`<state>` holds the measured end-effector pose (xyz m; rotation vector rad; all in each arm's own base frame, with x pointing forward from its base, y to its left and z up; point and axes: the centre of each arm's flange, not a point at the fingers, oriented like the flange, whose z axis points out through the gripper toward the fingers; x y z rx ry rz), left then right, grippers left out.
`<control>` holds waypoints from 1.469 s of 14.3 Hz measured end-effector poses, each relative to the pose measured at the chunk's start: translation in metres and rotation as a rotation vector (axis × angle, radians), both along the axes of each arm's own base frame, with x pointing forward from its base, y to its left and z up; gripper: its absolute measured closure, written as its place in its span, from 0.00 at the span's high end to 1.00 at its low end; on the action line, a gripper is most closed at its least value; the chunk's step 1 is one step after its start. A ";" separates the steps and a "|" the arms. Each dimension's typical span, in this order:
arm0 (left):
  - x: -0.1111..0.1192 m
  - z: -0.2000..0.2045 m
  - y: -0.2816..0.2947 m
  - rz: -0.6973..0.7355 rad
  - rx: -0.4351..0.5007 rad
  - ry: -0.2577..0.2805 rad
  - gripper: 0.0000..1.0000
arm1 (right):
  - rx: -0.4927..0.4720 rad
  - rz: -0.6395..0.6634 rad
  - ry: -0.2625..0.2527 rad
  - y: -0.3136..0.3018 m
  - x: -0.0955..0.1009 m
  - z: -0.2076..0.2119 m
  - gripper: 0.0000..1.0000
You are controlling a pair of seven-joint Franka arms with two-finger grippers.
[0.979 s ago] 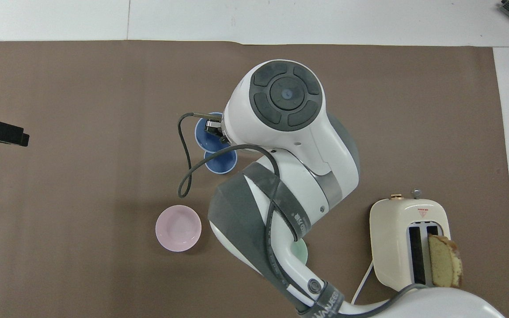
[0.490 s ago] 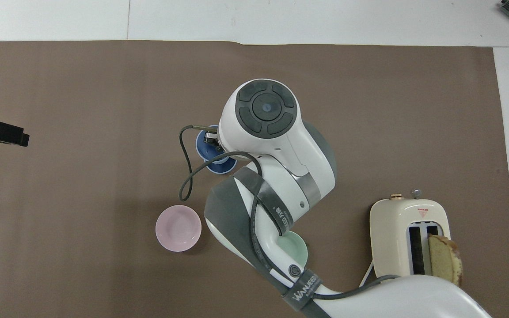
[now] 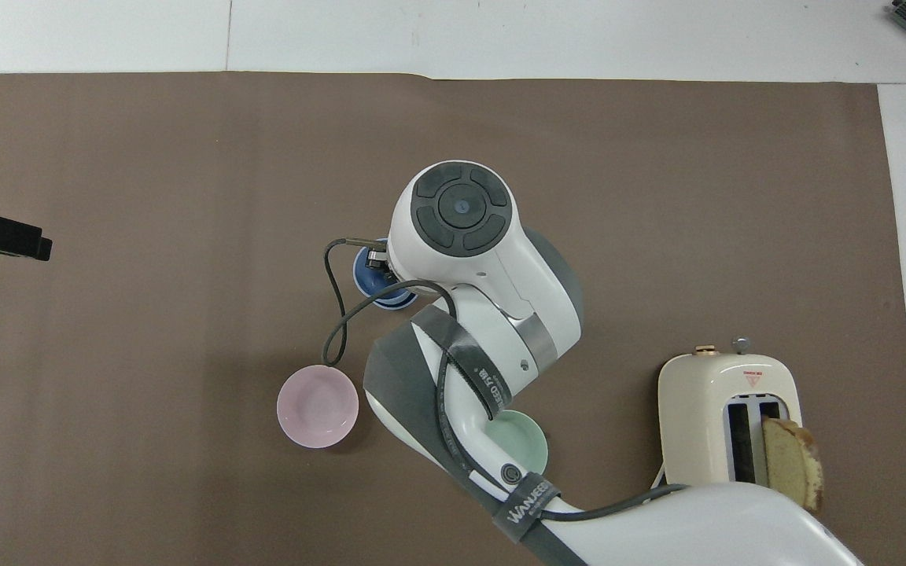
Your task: Stack blue cups with both arms
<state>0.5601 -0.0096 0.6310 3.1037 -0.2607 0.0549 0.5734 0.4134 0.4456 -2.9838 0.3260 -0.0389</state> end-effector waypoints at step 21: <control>0.000 0.000 0.000 0.000 0.000 0.000 1.00 | -0.110 0.028 -0.035 -0.197 0.027 0.159 1.00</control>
